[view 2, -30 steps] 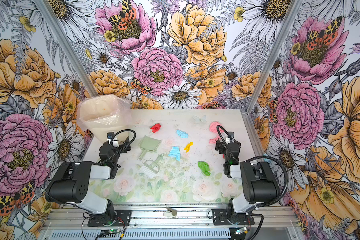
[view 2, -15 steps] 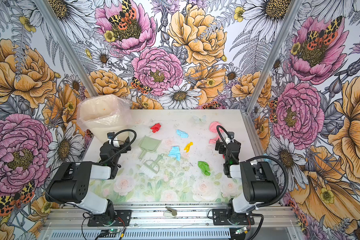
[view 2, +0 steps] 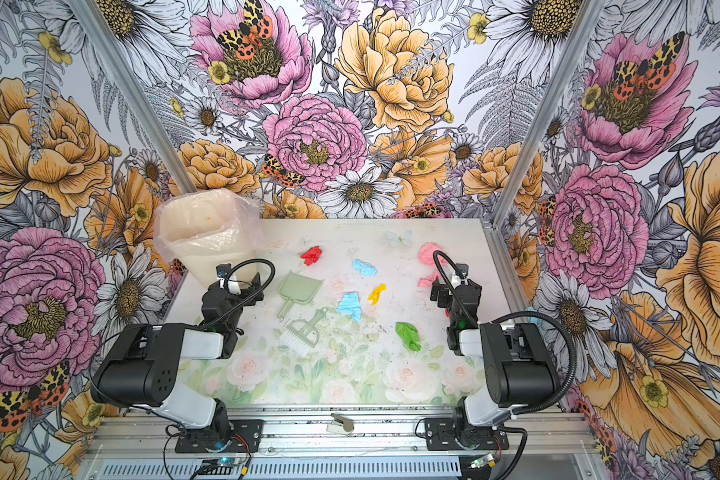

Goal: Sweep away the paper scraps from the table

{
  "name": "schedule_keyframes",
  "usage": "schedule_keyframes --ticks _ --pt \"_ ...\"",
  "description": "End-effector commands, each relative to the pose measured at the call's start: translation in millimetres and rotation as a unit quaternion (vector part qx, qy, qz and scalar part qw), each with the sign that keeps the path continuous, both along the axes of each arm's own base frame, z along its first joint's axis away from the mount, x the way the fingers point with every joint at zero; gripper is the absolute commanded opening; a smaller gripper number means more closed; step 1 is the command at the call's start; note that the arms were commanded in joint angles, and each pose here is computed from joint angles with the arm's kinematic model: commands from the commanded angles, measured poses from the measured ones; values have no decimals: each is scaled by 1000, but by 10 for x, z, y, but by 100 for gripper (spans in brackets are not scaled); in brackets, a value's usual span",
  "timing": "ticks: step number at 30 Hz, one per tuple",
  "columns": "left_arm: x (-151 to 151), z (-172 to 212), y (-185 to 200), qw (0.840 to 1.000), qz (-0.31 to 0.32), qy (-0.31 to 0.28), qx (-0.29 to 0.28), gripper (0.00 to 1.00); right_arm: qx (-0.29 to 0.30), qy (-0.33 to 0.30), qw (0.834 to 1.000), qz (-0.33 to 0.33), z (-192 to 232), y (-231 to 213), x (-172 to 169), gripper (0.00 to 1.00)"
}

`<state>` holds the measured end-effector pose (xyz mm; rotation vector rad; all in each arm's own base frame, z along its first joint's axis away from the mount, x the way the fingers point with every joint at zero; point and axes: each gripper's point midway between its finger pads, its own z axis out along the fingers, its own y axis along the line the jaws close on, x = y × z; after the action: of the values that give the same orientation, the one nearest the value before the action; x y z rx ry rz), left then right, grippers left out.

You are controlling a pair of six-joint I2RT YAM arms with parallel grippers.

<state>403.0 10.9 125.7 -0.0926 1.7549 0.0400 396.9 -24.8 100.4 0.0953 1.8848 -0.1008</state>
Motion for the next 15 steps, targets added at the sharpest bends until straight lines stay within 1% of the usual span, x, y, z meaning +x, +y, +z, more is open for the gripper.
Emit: schedule_keyframes --ticks 1,4,7,11,15 --pt "-19 76 -31 1000 -4 -17 12 97 -4 -18 1000 4 113 20 54 98" --pt "-22 68 -32 1000 -4 -17 13 99 -11 -23 1000 10 118 59 30 96" --pt "-37 71 -35 1000 -4 -20 15 99 -19 -41 999 13 152 96 -34 95" --pt "-54 82 -54 1000 -5 -24 18 99 -21 -61 998 -5 201 51 -108 95" --pt "-84 108 -81 999 -10 -34 25 99 -20 -48 999 -5 259 50 -86 96"
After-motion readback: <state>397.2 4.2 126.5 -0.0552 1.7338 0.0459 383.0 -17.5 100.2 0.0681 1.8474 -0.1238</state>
